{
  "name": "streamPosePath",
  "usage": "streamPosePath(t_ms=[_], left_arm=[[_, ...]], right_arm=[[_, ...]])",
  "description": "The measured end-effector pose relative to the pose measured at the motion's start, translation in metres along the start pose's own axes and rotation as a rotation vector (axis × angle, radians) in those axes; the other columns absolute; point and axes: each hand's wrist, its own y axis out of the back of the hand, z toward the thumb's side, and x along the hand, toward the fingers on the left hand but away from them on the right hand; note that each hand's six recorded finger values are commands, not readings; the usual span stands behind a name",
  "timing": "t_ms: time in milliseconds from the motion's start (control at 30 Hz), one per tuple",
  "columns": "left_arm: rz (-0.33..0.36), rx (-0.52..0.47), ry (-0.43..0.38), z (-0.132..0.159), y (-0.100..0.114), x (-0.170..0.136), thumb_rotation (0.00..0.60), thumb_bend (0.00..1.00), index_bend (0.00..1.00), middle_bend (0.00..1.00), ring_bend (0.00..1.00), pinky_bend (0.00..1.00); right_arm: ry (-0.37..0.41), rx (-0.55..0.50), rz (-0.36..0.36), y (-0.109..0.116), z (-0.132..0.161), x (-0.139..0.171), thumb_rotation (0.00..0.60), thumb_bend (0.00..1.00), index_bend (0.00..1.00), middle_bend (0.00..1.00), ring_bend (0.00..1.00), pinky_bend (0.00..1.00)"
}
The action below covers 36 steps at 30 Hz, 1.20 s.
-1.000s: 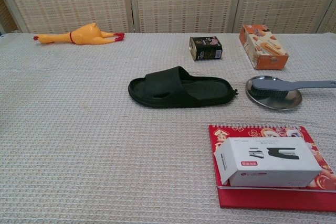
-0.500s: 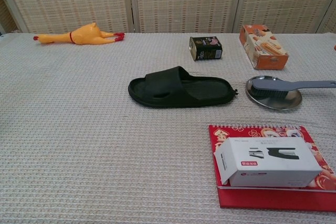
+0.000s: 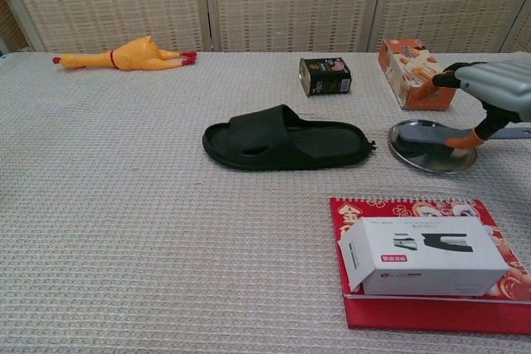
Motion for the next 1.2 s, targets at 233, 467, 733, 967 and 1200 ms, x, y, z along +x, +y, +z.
streamPosePath(t_ms=[233, 467, 733, 967, 1200], left_arm=[[-0.012, 0.000, 0.004, -0.001, -0.002, 0.002, 0.600, 0.42, 0.00, 0.00, 0.00, 0.10], [-0.022, -0.003, 0.010, -0.003, -0.004, 0.004, 0.600, 0.42, 0.00, 0.00, 0.00, 0.10], [-0.022, -0.008, 0.018, -0.006, -0.003, 0.004, 0.600, 0.42, 0.00, 0.00, 0.00, 0.10], [-0.019, -0.011, 0.015, -0.006, -0.002, 0.004, 0.600, 0.42, 0.00, 0.00, 0.00, 0.10], [-0.019, -0.009, 0.015, -0.006, -0.003, 0.004, 0.600, 0.42, 0.00, 0.00, 0.00, 0.10]], right_arm=[[-0.059, 0.013, 0.009, -0.009, -0.008, -0.016, 0.600, 0.19, 0.28, 0.21, 0.07, 0.11], [-0.081, 0.033, 0.026, -0.021, -0.008, -0.029, 0.600, 0.19, 0.31, 0.23, 0.08, 0.12], [-0.085, 0.030, 0.044, -0.031, -0.003, -0.034, 0.600, 0.19, 0.40, 0.29, 0.13, 0.14], [-0.084, 0.027, 0.036, -0.033, -0.002, -0.035, 0.600, 0.19, 0.47, 0.33, 0.17, 0.19], [-0.086, 0.024, 0.028, -0.031, -0.004, -0.035, 0.600, 0.19, 0.51, 0.36, 0.19, 0.24]])
